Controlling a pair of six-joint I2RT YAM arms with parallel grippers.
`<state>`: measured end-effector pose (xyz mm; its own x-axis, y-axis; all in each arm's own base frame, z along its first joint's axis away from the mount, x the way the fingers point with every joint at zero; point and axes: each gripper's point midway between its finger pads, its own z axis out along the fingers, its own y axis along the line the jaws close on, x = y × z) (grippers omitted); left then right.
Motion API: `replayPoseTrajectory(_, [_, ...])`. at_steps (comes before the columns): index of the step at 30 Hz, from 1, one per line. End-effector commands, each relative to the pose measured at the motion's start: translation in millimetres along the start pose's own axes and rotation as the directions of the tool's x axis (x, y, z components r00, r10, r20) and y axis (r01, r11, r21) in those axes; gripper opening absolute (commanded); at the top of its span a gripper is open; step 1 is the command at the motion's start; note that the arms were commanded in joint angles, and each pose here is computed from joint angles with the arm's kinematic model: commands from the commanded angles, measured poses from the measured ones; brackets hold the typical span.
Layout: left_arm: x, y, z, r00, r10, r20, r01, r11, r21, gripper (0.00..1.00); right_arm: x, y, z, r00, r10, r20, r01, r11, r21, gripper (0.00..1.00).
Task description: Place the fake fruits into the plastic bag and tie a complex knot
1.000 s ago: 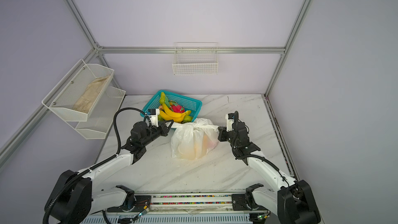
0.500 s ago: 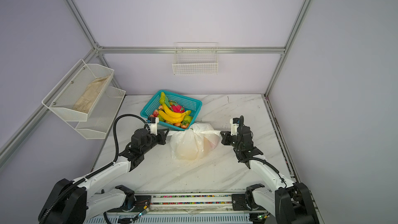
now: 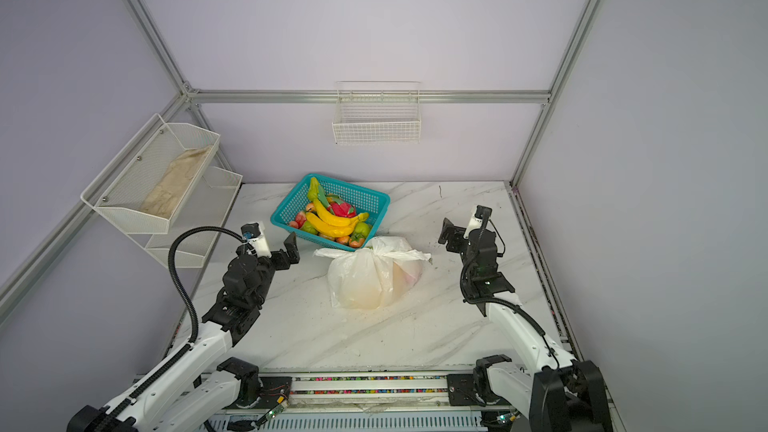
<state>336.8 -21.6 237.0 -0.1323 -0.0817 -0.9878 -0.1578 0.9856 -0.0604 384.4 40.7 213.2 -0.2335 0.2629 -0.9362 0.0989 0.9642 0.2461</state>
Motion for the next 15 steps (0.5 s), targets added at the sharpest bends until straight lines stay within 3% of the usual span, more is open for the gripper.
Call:
replayPoseTrajectory(1, [8.5,46.3,12.6,0.992,0.127,-0.006,-0.125,0.968,-0.218,1.0,-4.5,-33.7,15.7,0.993,-0.061,0.097,0.04,0.978,0.203,0.97])
replayPoseTrajectory(6, [45.5,64.8,40.6,0.988,0.146,-0.055,-0.154,0.965,-0.211,1.0,23.8,-46.7,42.1,0.978,-0.186,0.099,0.154,0.952,0.265,0.97])
replayPoseTrajectory(11, [77.1,69.0,62.4,0.995,0.076,-0.058,-0.082,0.99,-0.111,1.0,27.7,-41.2,45.1,0.954,-0.206,0.216,0.169,0.969,0.179,0.97])
replayPoseTrajectory(15, [81.7,67.1,71.3,0.998,0.044,-0.05,-0.047,0.996,-0.073,1.0,31.8,-41.5,50.8,0.947,-0.195,0.254,0.166,0.978,0.129,0.97])
